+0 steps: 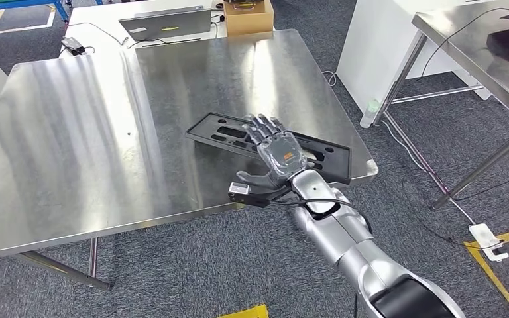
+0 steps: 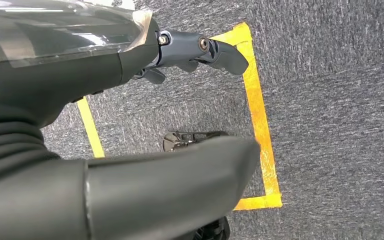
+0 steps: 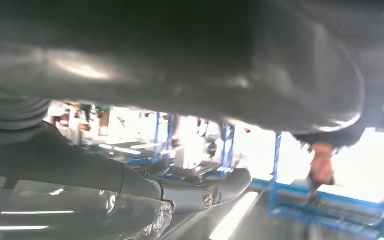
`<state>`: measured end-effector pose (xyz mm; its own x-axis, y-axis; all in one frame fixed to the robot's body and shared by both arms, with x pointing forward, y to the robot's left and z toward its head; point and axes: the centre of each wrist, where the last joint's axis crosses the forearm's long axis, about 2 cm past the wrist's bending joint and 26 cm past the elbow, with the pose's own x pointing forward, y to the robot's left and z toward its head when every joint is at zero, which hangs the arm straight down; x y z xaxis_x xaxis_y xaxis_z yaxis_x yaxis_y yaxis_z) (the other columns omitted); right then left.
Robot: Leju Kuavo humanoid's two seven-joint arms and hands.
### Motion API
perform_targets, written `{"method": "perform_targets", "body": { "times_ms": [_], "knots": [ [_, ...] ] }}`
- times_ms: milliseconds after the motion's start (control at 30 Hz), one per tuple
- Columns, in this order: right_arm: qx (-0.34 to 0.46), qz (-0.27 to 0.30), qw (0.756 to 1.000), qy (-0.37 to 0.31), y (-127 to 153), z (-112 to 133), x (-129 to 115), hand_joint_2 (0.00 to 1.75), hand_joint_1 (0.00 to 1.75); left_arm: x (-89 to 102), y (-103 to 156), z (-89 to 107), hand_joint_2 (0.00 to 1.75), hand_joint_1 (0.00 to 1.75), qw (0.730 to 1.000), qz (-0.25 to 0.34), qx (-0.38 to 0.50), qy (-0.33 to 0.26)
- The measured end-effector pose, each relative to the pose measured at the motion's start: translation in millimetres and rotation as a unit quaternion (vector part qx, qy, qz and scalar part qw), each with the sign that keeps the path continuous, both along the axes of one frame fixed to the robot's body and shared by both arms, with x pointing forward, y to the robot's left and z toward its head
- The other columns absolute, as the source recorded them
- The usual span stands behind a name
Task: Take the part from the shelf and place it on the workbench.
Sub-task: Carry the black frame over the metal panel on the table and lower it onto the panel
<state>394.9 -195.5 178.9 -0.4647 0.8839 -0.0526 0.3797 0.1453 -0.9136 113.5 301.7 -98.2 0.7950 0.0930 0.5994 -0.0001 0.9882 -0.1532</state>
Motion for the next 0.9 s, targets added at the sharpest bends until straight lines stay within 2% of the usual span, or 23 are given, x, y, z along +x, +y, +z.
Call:
{"method": "perform_targets", "body": {
  "times_ms": [267,367,500,633,733,800,900],
  "knots": [
    [0.045,-0.009,0.998,-0.04,-9.3,18.1,-8.2,0.0,0.0,-1.0,1.4,-0.2,0.0,0.0,1.0,-0.001,0.002,0.001],
    [0.094,0.003,0.992,-0.083,-13.1,20.1,-17.8,0.0,0.0,-1.8,2.2,-0.4,0.0,0.0,1.0,0.003,0.002,-0.001],
    [0.195,0.039,0.962,-0.188,-24.3,27.5,-67.4,0.0,0.0,-11.5,7.8,-2.5,0.0,0.0,1.0,0.027,0.002,-0.011],
    [0.319,0.089,0.908,-0.257,-46.7,26.3,-133.5,0.0,0.0,-28.5,16.2,-5.7,0.0,0.0,0.997,0.067,0.005,-0.031],
    [0.406,0.073,0.873,-0.26,-60.1,15.2,-177.6,0.0,0.0,-41.3,18.8,-7.8,0.0,0.0,0.995,0.097,0.005,-0.036],
    [0.435,0.059,0.865,-0.244,-62.7,6.8,-197.2,0.0,0.0,-45.4,19.4,-8.4,0.0,0.0,0.993,0.111,0.003,-0.031],
    [0.464,0.043,0.859,-0.213,-60.7,-6.0,-214.1,0.0,0.0,-47.1,19.7,-8.7,0.0,0.0,0.991,0.13,-0.002,-0.018]
  ]
}}
